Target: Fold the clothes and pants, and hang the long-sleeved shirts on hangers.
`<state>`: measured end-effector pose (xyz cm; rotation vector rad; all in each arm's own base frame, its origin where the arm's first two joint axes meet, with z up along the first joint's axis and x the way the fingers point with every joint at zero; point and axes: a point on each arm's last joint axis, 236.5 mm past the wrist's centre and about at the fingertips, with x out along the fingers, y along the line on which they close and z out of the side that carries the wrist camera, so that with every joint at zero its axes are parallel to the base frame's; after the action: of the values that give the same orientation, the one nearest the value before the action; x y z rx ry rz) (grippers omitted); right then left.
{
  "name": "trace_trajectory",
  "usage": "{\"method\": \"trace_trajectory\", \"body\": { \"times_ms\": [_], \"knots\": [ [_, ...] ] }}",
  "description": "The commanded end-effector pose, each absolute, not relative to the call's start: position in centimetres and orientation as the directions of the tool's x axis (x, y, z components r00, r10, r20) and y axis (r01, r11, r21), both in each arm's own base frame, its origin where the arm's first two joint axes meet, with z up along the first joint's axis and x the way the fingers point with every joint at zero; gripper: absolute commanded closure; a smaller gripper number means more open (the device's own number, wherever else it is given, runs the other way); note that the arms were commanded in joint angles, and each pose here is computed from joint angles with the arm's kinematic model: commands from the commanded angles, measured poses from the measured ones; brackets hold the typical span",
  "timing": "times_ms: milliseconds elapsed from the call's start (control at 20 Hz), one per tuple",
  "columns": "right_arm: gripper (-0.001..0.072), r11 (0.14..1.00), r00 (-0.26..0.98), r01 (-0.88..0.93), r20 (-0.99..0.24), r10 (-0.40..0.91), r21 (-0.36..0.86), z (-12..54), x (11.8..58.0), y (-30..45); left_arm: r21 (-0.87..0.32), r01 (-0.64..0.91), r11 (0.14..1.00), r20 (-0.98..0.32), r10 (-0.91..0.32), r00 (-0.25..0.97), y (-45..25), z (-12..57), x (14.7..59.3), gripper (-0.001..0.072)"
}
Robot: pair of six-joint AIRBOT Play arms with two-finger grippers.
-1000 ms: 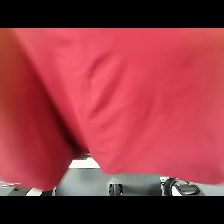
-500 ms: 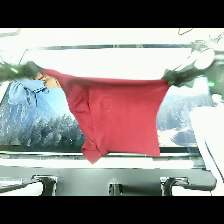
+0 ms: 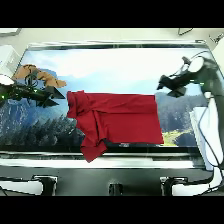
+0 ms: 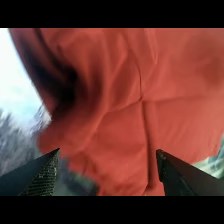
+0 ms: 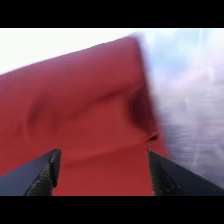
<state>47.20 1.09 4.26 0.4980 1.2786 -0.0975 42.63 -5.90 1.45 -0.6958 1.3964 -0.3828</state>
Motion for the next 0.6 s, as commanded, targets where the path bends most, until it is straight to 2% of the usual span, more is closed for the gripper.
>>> {"method": "trace_trajectory", "body": {
  "times_ms": [0,100,200,350,450,500,550],
  "knots": [
    [0.0092,0.893,0.131,0.395,-0.975,0.18,0.218,4.4,41.0,-5.8,-0.546,-0.229,0.806,-0.822,-0.568,-0.04,-3.7,-0.8,37.7,0.0],
    [0.0092,0.894,-0.08,0.403,-0.966,0.245,0.193,2.4,35.0,-7.0,-0.496,-0.246,0.833,-0.83,-0.538,-0.145,-4.3,-3.3,34.2,0.0001],
    [0.0086,0.89,-0.173,0.412,-0.943,0.286,0.195,-0.1,31.4,-6.3,-0.497,-0.249,0.831,-0.809,-0.548,-0.213,-6.5,-6.1,30.7,0.0002],
    [0.0076,0.863,-0.164,0.422,-0.913,0.374,0.278,-3.6,29.2,-3.2,-0.576,-0.185,0.797,-0.742,-0.604,-0.292,-11.3,-9.1,25.5,0.0004],
    [0.0058,0.834,-0.156,0.436,-0.884,0.44,0.338,-4.9,28.7,-1.4,-0.622,-0.185,0.761,-0.698,-0.646,-0.308,-13.8,-9.9,23.8,0.0006],
    [0.0057,0.823,-0.147,0.438,-0.875,0.461,0.36,-5.3,28.7,-0.8,-0.647,-0.181,0.741,-0.68,-0.667,-0.304,-15.0,-9.9,23.6,0.0059],
    [0.0058,0.813,-0.135,0.442,-0.868,0.479,0.379,-5.4,28.9,-0.4,-0.661,-0.181,0.728,-0.67,-0.681,-0.295,-15.9,-9.8,23.6,0.0147]
  ]
}}
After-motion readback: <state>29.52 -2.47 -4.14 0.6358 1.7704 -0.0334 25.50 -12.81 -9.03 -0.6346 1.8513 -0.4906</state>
